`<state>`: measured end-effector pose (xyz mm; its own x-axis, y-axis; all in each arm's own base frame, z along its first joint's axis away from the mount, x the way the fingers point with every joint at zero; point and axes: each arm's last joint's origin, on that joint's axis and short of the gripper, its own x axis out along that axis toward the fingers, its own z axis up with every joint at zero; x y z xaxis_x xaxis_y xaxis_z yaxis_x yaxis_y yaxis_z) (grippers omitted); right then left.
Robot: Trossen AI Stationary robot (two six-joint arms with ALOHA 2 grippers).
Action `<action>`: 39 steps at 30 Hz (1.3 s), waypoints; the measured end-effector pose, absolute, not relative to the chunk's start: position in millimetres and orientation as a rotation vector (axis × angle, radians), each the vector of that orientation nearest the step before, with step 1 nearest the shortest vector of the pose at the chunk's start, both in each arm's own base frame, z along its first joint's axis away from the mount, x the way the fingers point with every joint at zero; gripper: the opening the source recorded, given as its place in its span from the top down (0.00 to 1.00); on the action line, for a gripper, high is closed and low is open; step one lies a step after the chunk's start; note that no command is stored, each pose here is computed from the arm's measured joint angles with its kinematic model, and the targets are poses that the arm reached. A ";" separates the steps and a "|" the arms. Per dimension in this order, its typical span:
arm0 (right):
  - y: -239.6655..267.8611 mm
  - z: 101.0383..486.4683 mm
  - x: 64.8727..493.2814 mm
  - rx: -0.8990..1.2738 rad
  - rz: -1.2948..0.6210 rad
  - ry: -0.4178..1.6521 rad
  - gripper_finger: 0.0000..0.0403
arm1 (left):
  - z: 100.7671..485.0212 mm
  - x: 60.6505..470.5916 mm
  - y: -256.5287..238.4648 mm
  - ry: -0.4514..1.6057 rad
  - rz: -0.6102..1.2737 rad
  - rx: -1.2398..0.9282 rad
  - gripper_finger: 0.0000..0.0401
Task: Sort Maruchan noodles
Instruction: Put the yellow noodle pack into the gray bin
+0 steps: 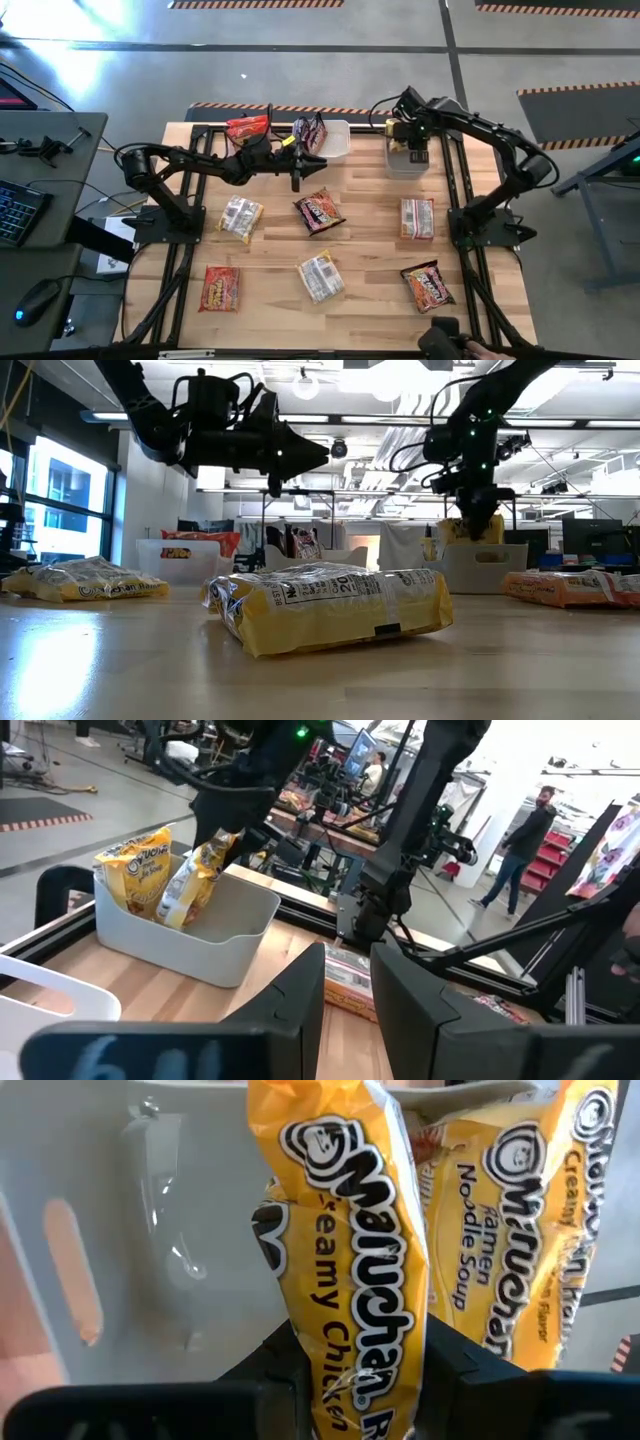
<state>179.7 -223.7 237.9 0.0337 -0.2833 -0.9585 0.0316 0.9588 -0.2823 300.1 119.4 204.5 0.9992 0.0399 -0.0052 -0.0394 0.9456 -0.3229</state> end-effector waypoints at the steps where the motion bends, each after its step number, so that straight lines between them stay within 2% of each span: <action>1: -224.7 236.5 180.5 -0.200 -0.248 1.522 0.78 | 204.5 300.2 119.0 -0.001 0.039 -0.324 0.82; 12: -232.5 219.7 188.4 -0.162 -0.253 1.542 0.77 | 204.4 302.1 114.0 0.003 0.020 -0.308 0.82; 23: -240.1 208.4 196.5 -0.204 -0.336 1.589 0.65 | 204.3 306.5 101.5 0.010 -0.022 -0.311 0.82; 31: -242.1 209.3 195.4 -0.191 -0.455 1.618 0.54 | 204.3 307.3 99.0 0.011 -0.030 -0.306 0.82; 39: -243.9 210.2 192.2 -0.128 -0.637 1.638 0.53 | 204.2 307.3 99.2 0.012 -0.029 -0.308 0.82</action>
